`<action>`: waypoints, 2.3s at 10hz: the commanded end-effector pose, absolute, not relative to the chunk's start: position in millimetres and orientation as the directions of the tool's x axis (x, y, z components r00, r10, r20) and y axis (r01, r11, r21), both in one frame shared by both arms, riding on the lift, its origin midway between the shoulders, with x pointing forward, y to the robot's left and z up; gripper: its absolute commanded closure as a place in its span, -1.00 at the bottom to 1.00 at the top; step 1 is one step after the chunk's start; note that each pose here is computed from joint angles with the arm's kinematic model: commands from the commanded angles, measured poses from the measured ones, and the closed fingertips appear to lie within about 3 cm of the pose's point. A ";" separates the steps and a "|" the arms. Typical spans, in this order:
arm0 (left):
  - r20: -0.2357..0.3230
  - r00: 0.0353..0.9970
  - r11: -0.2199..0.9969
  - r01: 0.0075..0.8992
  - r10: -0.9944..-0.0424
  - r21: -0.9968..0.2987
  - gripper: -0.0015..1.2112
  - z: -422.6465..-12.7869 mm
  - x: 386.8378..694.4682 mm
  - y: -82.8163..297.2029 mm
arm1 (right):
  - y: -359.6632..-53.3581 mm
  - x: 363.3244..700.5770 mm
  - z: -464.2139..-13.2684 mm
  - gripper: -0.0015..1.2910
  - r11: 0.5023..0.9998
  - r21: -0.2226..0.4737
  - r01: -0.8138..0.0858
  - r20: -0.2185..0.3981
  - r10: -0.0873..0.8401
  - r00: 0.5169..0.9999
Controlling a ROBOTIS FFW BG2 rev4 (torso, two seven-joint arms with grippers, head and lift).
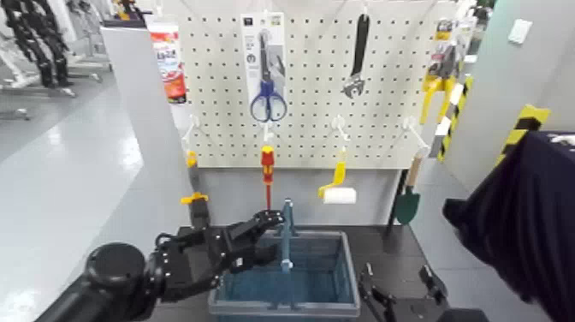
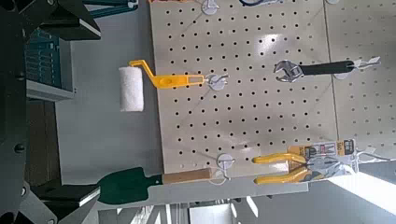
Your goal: Grasp the handle of the crate.
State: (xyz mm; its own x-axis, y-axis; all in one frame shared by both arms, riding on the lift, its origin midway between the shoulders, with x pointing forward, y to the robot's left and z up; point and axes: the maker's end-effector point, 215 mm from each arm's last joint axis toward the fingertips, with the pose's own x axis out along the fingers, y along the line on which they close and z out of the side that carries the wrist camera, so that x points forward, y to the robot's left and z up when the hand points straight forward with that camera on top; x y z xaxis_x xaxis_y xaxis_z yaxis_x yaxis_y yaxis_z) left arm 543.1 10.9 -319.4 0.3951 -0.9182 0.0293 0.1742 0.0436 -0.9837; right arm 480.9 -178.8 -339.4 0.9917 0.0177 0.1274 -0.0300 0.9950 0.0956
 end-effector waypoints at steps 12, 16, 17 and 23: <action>0.053 0.351 -0.012 0.117 -0.935 -0.993 0.73 -327.9 553.5 -15.3 | -174.2 482.1 -332.3 -0.79 0.993 0.109 -0.042 0.154 0.025 0.988; 0.052 0.347 -0.012 0.116 -0.936 -0.993 0.91 -329.2 551.8 -17.5 | -175.0 482.0 -330.9 -0.79 0.993 0.110 -0.040 0.158 0.022 0.987; 0.053 0.350 -0.012 0.118 -0.935 -0.993 0.91 -329.6 552.1 -17.6 | -175.9 481.5 -332.5 -0.79 0.993 0.110 -0.038 0.155 0.021 0.988; 0.114 0.363 -0.054 0.170 -0.925 -0.984 0.91 -314.3 548.2 -29.4 | -179.1 481.1 -333.9 -0.79 0.994 0.108 -0.030 0.151 0.014 0.988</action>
State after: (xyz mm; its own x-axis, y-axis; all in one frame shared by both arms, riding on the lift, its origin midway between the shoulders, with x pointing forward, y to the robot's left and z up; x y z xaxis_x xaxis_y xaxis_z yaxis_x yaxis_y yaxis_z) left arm 549.5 -27.6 -317.6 0.3642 -0.9254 0.1046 0.1650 -0.0465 -0.9852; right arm 480.9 -178.7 -334.4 0.9885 0.0147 0.1504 -0.0313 0.9936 0.1084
